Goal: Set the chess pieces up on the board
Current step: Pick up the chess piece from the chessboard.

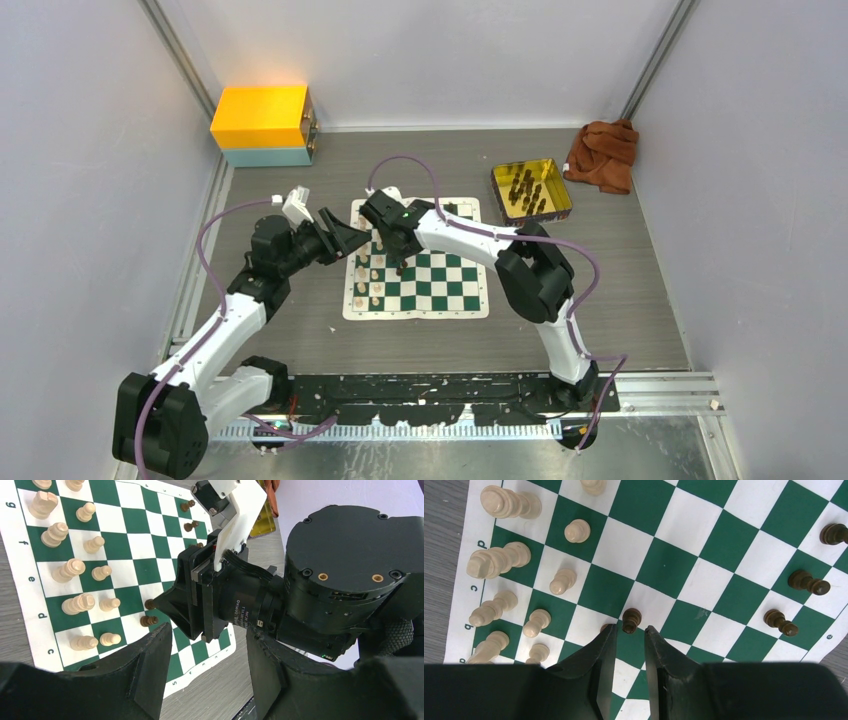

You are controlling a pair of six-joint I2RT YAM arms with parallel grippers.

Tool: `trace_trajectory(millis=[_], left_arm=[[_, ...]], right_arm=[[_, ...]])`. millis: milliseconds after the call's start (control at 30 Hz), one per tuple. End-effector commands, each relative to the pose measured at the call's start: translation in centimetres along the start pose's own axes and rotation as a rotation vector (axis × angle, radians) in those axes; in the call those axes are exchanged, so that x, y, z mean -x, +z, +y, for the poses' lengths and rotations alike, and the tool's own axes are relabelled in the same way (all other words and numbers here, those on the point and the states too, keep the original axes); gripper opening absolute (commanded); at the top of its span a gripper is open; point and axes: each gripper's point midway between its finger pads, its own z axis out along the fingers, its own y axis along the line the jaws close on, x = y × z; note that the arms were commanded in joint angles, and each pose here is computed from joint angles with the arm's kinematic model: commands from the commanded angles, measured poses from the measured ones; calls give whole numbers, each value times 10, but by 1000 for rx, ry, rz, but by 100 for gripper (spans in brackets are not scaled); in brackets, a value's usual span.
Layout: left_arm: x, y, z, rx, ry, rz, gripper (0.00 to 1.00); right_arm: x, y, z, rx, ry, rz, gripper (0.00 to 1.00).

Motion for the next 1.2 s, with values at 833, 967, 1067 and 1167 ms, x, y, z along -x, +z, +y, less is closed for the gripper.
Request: trace_trajectory(millis=[833, 967, 1067, 1167], left_arm=[[5, 0, -6, -21, 35, -17, 57], [5, 1, -5, -19, 32, -15, 57], [4, 2, -5, -20, 32, -14, 57], [5, 2, -5, -21, 30, -13, 57]], right_arm=[[3, 13, 8, 13, 0, -8, 25], [4, 12, 6, 8, -4, -12, 14], [8, 7, 4, 2, -5, -26, 7], [16, -1, 2, 0, 0, -52, 5]])
